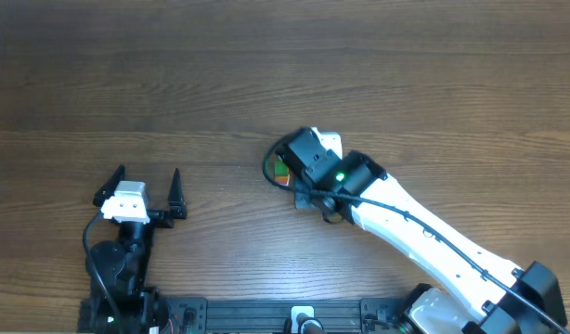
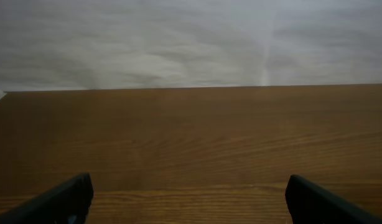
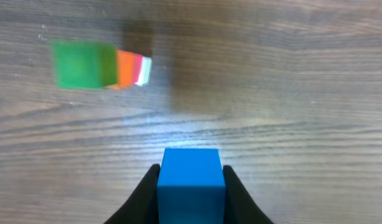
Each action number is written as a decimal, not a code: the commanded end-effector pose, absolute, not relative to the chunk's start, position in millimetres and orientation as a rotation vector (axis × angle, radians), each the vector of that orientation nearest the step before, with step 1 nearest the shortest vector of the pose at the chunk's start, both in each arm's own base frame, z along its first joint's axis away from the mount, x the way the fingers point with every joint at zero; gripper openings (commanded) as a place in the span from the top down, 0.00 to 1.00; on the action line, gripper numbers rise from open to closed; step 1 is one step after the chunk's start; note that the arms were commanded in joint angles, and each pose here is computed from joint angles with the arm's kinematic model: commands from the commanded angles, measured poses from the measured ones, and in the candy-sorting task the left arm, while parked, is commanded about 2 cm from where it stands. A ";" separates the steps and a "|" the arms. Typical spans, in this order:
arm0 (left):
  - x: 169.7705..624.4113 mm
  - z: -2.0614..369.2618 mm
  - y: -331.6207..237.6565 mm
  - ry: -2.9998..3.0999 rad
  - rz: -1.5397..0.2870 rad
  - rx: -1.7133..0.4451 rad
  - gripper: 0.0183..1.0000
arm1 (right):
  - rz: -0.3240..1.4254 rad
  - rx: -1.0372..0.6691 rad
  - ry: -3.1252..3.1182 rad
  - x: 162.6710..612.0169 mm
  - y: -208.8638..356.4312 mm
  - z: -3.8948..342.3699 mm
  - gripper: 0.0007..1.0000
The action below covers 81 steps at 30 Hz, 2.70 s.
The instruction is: Stack Cubes
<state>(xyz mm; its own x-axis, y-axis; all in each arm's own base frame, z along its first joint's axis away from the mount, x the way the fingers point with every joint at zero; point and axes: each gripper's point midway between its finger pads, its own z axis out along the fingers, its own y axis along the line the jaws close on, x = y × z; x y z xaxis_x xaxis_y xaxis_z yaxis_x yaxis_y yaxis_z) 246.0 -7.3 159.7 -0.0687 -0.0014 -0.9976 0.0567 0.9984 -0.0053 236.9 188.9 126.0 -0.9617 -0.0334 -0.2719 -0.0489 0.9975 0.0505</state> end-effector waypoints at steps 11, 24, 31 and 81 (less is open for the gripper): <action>245.9 158.3 -9.8 1.638 -0.045 0.067 0.00 | 0.057 -0.078 2.899 296.3 246.0 156.4 0.99; 245.9 158.3 -9.8 1.638 -0.045 0.067 0.00 | 0.037 -0.072 2.963 294.3 255.4 132.2 0.99; 245.9 158.4 -9.8 1.637 -0.045 0.067 0.00 | 0.034 -0.067 2.989 291.7 257.6 124.9 0.99; 245.9 158.3 -9.8 1.638 -0.045 0.067 0.00 | -0.008 -0.085 3.034 283.9 264.7 104.7 0.59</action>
<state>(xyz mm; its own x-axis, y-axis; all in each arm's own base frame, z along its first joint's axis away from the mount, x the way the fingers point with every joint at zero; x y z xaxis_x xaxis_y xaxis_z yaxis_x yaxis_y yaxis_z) 246.0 -7.3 159.6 -0.0691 -0.0014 -0.9976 0.0570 0.9984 -0.0053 282.3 259.7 105.8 -0.9930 -0.0578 -0.1030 -0.0570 0.9983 -0.0112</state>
